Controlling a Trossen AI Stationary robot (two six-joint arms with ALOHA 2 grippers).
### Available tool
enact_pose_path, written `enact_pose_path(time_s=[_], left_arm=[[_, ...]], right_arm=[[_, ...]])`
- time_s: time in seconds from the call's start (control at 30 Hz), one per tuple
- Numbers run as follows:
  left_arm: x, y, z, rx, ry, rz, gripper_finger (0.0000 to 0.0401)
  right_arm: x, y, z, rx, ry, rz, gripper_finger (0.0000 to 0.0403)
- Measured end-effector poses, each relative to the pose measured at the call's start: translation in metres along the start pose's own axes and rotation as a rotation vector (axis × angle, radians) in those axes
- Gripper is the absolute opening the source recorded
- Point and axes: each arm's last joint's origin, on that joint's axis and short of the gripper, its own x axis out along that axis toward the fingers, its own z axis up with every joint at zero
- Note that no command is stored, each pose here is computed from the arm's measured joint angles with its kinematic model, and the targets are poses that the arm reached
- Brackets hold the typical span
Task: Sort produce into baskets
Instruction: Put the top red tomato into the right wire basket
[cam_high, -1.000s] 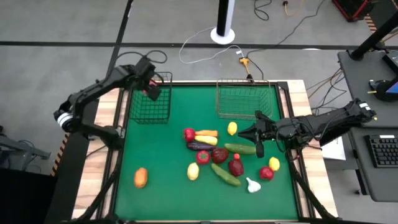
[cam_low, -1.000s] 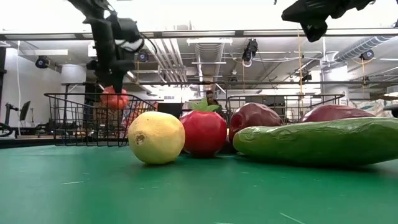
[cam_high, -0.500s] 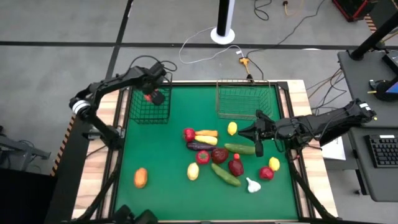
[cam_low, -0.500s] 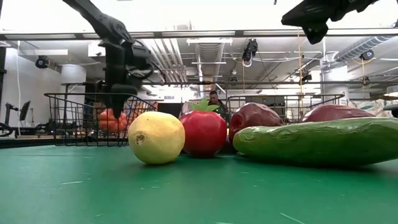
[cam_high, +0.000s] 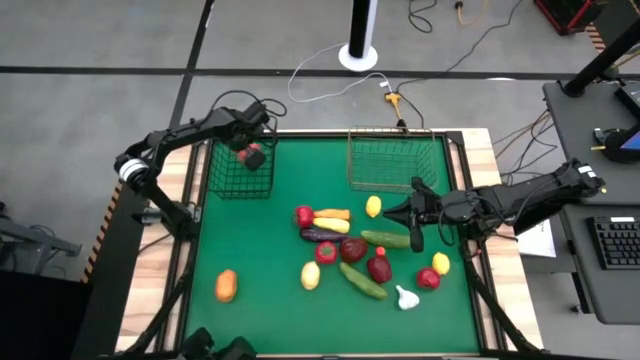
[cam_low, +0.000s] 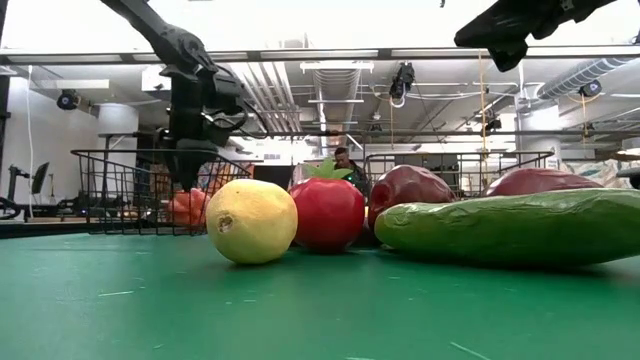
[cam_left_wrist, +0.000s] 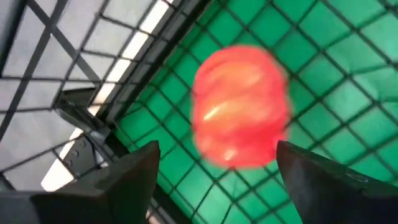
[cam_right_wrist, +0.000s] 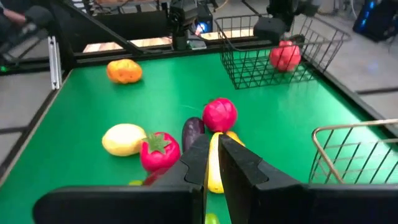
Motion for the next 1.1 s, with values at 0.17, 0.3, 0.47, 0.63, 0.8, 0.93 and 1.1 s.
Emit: enact_pose_path(time_s=[0.17,0.3,0.47,0.63,0.8,0.93,1.1], left_arm=[[-0.021,-0.002,-0.013,-0.026,0.004,-0.023,0.0307],[-0.055,-0.012,-0.026,-0.054,-0.109,-0.06,0.0301],[-0.104,-0.032,-0.05,-0.09,-0.311,-0.127,0.0295],[-0.14,-0.068,-0.081,-0.009,-0.517,-0.268,0.0295],[-0.157,-0.101,-0.117,0.134,-0.674,-0.335,0.0295],[-0.159,-0.12,-0.141,0.251,-0.741,-0.353,0.0295],[-0.16,-0.14,-0.16,0.35,-0.825,-0.446,0.0295]], right_arm=[[0.0,0.0,0.001,-0.017,-0.009,0.004,0.0028],[0.0,0.0,0.002,-0.002,-0.025,0.006,0.0028],[0.001,0.0,0.002,0.012,-0.024,0.005,0.0028],[0.004,0.001,0.0,0.092,-0.007,0.0,0.0028],[0.02,0.006,-0.002,0.107,0.002,-0.003,0.0028],[0.039,0.013,0.005,0.061,0.008,-0.028,0.0028],[0.058,0.021,0.028,-0.041,0.068,-0.091,0.0028]])
